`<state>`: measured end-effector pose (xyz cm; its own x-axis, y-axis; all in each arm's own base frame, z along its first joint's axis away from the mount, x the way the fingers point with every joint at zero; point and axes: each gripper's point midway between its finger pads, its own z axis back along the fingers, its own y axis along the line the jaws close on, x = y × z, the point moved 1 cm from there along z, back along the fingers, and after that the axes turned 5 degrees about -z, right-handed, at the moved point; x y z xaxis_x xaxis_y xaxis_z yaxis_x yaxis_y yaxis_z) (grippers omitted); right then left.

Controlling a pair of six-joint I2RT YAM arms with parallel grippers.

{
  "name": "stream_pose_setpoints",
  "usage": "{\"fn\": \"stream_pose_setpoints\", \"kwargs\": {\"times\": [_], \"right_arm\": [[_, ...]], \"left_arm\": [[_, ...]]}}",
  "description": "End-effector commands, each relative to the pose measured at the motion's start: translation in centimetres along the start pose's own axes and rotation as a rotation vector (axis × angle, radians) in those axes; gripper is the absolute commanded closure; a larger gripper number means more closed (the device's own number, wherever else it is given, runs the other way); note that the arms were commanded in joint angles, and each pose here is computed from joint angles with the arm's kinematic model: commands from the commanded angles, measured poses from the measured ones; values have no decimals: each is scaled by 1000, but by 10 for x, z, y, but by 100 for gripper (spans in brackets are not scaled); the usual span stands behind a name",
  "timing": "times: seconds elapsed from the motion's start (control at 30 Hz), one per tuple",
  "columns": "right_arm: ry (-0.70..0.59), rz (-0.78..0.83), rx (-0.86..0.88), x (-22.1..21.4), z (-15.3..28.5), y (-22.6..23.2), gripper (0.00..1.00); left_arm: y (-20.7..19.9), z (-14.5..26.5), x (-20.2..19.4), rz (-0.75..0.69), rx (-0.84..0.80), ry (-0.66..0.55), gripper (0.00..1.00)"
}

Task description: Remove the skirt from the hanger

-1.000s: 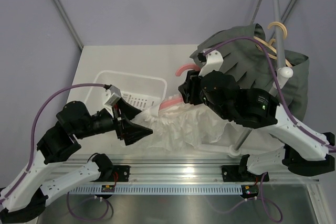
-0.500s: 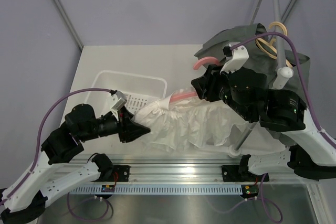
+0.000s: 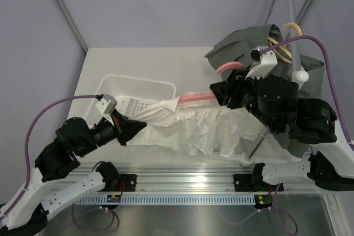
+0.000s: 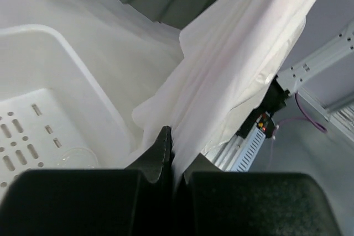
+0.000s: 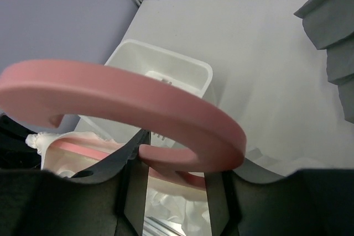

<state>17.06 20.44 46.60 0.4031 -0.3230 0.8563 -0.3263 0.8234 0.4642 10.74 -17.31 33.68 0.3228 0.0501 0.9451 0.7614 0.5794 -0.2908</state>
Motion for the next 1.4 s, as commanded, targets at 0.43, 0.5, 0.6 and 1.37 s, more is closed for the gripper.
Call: {"fn": "stream_pose_setpoints", "kwargs": {"times": [0.43, 0.5, 0.6, 1.37], "right_arm": [[-242, -21, -190, 54, 44, -69, 100], [-272, -37, -200, 60, 47, -72, 100], [-305, -49, -203, 68, 51, -74, 100], [52, 83, 118, -23, -26, 32, 78]], "left_arm": [[82, 63, 8, 37, 543, -103, 100], [83, 63, 2, 40, 544, -89, 100], [83, 63, -6, 44, 533, -75, 100], [2, 37, 46, 77, 59, -256, 100]]}}
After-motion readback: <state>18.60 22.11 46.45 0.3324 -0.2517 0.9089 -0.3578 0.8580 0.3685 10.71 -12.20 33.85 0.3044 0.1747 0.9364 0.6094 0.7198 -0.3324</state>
